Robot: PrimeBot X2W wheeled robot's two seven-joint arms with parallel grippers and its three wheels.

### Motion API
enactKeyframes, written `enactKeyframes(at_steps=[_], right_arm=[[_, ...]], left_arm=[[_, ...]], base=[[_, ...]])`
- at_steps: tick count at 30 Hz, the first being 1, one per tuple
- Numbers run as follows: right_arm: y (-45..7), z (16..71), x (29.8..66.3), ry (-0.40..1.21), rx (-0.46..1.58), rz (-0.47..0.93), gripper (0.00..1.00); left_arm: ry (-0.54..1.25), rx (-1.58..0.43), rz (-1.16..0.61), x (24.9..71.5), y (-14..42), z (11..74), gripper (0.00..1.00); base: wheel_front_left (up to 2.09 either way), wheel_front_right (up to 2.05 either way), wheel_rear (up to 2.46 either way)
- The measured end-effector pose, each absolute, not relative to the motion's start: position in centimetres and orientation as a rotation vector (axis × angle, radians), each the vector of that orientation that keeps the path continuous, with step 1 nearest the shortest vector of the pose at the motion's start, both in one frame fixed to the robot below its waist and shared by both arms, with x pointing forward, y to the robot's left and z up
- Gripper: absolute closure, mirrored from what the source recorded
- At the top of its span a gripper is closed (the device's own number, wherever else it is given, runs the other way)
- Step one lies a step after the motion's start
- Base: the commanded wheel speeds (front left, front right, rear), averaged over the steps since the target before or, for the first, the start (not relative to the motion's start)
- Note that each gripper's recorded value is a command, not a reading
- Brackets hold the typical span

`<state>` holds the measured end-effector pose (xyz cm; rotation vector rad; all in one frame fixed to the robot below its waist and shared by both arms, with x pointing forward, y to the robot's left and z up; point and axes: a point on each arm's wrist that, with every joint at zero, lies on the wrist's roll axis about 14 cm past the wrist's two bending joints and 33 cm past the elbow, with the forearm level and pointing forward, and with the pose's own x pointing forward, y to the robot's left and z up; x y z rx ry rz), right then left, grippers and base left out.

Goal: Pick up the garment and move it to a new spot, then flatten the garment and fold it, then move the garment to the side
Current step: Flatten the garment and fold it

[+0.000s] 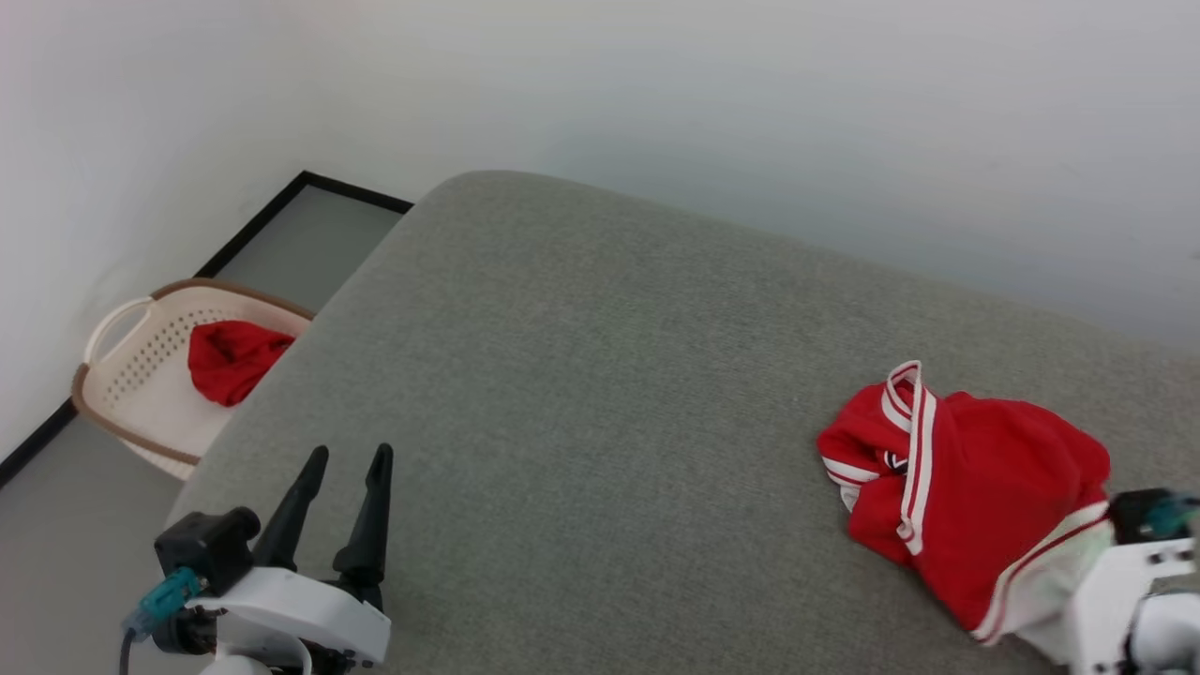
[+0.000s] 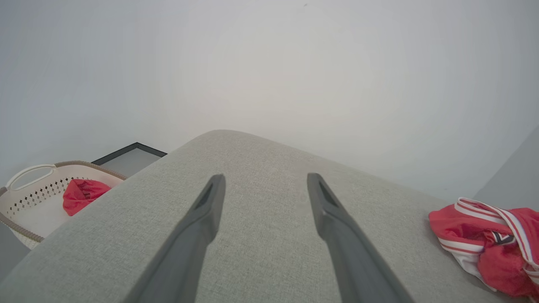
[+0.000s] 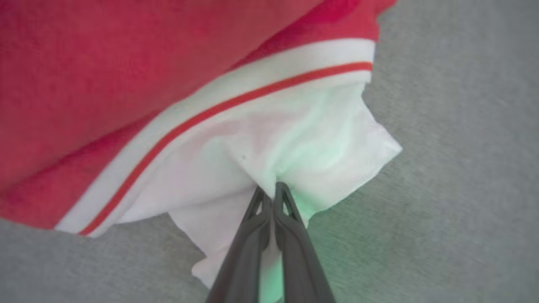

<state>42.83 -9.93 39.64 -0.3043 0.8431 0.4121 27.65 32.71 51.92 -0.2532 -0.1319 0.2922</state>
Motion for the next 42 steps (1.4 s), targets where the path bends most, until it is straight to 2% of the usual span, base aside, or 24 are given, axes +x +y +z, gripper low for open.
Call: enactKeyframes(at_steps=[8, 20, 25, 31, 32, 33, 34, 42], right_arm=[[-16.4, 43.3, 45.2, 0.764, -0.339, 0.271, 1.00], [-27.1, 45.8, 46.3, 0.754, -0.379, 0.021, 1.00], [-29.3, 44.8, 45.6, 0.794, -0.382, -0.037, 1.00], [-29.2, 42.5, 44.2, 0.837, -0.322, -0.048, 1.00], [-29.2, 42.3, 44.0, 0.842, -0.321, -0.050, 0.79], [-29.2, 42.1, 43.9, 0.841, -0.314, -0.050, 0.51], [-29.1, 42.0, 43.8, 0.838, -0.312, -0.050, 0.00], [-28.5, 43.7, 44.1, 0.735, -0.293, -0.034, 0.00]], left_arm=[[-0.134, -0.253, 0.247, 29.0, 31.7, 52.2, 0.00], [-0.114, -0.247, 0.180, 31.3, 30.0, 52.1, 0.00], [-0.102, -0.245, 0.174, 31.7, 29.9, 51.8, 0.00], [-0.081, -0.244, 0.156, 32.2, 29.4, 51.3, 0.00], [-0.080, -0.240, 0.150, 32.4, 29.3, 51.4, 0.00], [-0.080, -0.238, 0.145, 32.5, 29.2, 51.4, 0.00], [-0.079, -0.236, 0.140, 32.6, 29.1, 51.4, 0.00], [-0.061, -0.226, 0.105, 33.1, 28.7, 51.2, 0.00]], base=[[0.00, 0.00, 0.00], [0.00, 0.00, 0.00], [0.00, 0.00, 0.00], [0.00, 0.00, 0.00], [0.00, 0.00, 0.00], [0.00, 0.00, 0.00], [0.00, 0.00, 0.00], [0.00, 0.00, 0.00]])
